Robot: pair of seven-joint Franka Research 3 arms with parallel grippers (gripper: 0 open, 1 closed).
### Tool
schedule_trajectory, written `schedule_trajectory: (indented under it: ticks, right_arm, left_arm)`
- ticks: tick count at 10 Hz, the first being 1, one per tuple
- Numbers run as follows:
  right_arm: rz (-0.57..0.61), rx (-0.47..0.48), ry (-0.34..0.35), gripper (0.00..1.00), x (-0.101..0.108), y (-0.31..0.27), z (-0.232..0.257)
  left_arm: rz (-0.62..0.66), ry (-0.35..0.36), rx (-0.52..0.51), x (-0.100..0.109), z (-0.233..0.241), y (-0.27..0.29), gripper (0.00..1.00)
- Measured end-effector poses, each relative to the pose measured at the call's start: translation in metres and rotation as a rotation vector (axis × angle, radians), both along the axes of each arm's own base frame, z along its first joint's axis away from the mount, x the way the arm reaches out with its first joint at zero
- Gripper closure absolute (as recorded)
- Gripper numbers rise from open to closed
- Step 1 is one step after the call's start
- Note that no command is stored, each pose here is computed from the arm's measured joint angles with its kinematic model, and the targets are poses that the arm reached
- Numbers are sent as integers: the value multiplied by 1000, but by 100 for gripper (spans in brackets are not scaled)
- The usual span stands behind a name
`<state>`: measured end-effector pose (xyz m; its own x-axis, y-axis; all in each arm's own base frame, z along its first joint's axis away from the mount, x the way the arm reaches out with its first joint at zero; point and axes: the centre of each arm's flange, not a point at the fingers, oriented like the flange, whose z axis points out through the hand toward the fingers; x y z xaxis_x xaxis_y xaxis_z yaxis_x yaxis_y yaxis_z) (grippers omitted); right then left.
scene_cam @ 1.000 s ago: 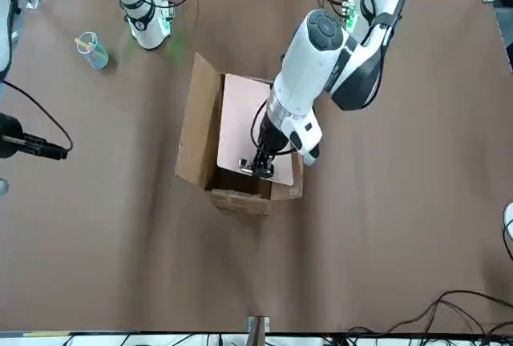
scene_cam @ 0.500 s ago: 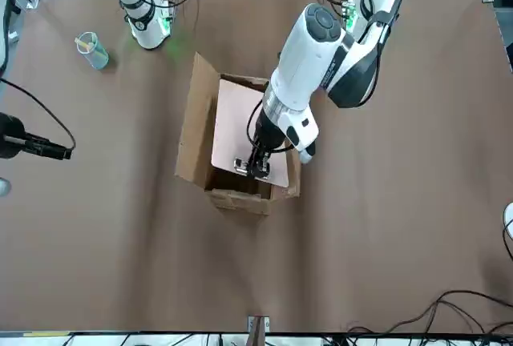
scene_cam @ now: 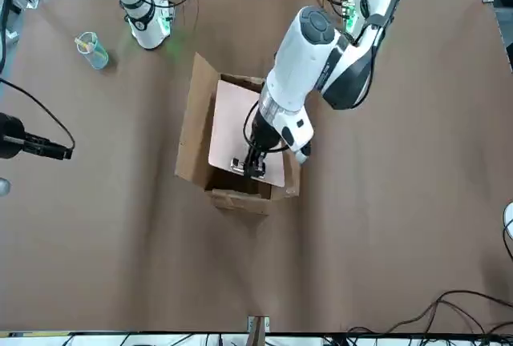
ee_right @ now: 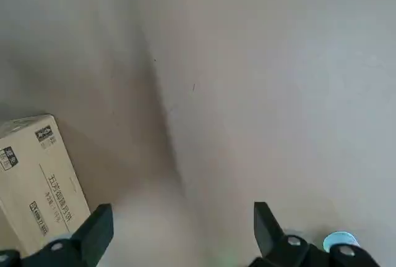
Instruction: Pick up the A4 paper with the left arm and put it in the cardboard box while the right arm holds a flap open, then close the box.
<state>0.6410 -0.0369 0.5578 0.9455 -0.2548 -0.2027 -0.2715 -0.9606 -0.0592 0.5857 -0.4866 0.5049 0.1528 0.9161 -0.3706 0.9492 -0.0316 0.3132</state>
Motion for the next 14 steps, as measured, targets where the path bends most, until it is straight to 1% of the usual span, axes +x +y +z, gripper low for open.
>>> schedule_trajectory:
  ticks: [4, 10, 14]
  right_arm:
    - [4, 1, -1, 0, 0, 0, 0]
    - [6, 1, -1, 0, 0, 1, 0]
    - [6, 1, -1, 0, 0, 1, 0]
  left_arm:
    - [-6, 28, 19, 2, -27, -7, 69]
    - [-28, 71, 50, -4, -68, -24, 69]
    - [-33, 88, 64, -5, -85, -27, 69]
